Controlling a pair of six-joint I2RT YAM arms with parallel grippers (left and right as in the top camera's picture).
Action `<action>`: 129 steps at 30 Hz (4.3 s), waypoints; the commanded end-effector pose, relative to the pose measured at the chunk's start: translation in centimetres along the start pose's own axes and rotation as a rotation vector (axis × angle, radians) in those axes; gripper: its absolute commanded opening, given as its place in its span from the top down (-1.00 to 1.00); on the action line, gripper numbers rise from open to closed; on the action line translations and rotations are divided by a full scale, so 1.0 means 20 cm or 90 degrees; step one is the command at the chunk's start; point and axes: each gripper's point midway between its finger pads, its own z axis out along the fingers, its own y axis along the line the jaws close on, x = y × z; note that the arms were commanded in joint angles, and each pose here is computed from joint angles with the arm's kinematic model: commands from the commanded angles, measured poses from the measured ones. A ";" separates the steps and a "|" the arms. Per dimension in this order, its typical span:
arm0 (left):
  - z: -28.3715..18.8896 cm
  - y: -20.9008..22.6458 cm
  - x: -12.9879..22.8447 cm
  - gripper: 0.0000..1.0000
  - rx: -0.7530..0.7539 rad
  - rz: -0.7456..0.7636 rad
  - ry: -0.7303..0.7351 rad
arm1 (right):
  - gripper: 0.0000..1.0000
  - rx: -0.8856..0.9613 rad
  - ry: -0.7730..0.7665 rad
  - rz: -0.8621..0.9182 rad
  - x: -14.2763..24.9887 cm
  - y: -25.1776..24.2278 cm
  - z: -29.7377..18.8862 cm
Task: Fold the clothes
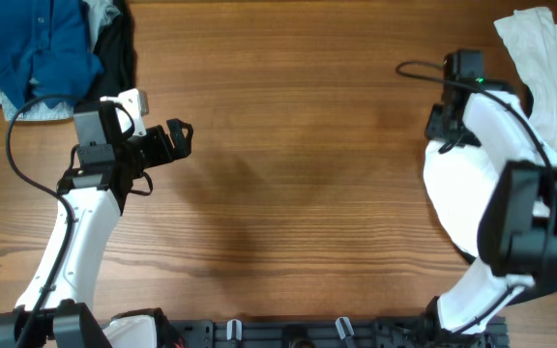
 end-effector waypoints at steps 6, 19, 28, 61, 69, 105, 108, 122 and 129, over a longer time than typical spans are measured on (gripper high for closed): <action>-0.01 -0.01 -0.04 -1.00 0.001 -0.002 -0.013 | 0.92 -0.172 -0.144 -0.012 -0.21 0.06 -0.68; -0.05 0.12 -0.07 -1.00 -0.027 -0.035 -0.029 | 0.92 -0.387 -0.185 -0.220 0.07 0.85 -1.04; -0.16 0.42 -0.09 -1.00 -0.096 -0.127 -0.048 | 0.92 -0.541 -0.255 -0.290 0.33 1.48 -1.34; -0.25 0.61 -0.03 -0.94 -0.142 -0.199 -0.040 | -0.99 -0.398 -0.231 -0.097 0.00 1.08 -1.08; -0.12 0.36 -0.01 -0.97 -0.098 -0.081 -0.002 | -0.99 -0.172 -0.024 0.153 -0.07 0.09 -0.53; -0.04 0.16 0.00 -1.00 -0.078 -0.003 0.007 | -0.96 -0.037 0.096 0.623 0.37 -0.82 0.55; -0.04 0.16 0.00 -1.00 -0.078 -0.003 0.007 | -0.93 -0.038 0.092 0.614 0.37 -0.81 0.64; -0.04 0.16 0.00 -1.00 -0.078 -0.003 0.007 | -0.86 -0.017 -0.064 0.557 0.01 -0.96 0.90; -0.04 0.15 -0.02 -1.00 -0.076 0.000 -0.003 | -0.89 -0.015 -0.152 0.519 -0.32 -1.11 0.75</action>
